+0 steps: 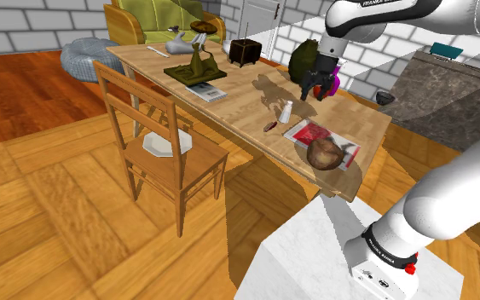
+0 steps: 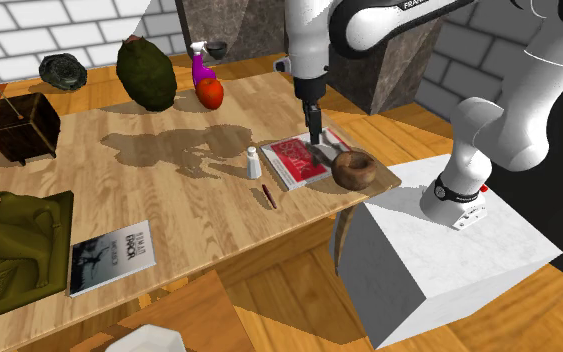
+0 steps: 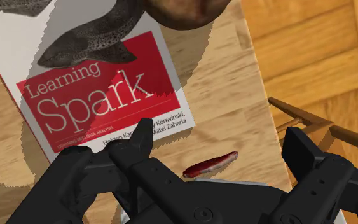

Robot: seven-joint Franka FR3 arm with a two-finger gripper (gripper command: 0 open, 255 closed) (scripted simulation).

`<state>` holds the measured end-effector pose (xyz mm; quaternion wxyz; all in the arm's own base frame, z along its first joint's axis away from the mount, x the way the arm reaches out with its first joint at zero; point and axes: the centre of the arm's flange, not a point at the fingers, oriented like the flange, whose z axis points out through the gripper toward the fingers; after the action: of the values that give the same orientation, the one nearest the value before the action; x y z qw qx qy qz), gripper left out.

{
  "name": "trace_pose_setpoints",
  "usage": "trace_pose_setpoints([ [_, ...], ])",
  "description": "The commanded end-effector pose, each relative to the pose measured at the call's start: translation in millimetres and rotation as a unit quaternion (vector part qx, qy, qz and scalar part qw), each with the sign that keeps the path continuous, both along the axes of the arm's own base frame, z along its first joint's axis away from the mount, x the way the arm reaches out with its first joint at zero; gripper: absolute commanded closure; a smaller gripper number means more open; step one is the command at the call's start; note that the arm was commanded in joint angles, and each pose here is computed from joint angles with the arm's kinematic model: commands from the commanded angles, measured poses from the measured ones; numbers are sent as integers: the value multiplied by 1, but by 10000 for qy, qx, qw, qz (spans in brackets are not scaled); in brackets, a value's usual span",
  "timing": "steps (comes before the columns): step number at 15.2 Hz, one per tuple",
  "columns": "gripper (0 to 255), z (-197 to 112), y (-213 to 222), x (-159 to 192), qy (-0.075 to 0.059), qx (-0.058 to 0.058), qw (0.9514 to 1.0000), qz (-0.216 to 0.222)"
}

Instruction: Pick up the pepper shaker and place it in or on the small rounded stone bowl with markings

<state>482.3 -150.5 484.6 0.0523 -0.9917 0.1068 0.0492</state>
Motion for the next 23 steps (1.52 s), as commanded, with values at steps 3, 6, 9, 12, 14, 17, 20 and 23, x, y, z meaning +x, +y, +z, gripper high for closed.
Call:
trace_pose_setpoints([
  [3,0,-21,-30,40,53,-5,10000,-15],
  [6,0,-37,-52,70,94,-5,10000,-30],
  [9,0,-53,-75,99,135,-6,9999,-45],
  [12,0,-70,-98,128,176,-7,9998,-61],
  [14,0,-81,-113,148,203,-7,9998,-71],
  [17,0,-95,-116,152,212,-8,9997,-74],
  [20,0,-111,-115,150,212,-7,9997,-74],
  [23,0,-124,-113,148,212,-8,9997,-74],
])
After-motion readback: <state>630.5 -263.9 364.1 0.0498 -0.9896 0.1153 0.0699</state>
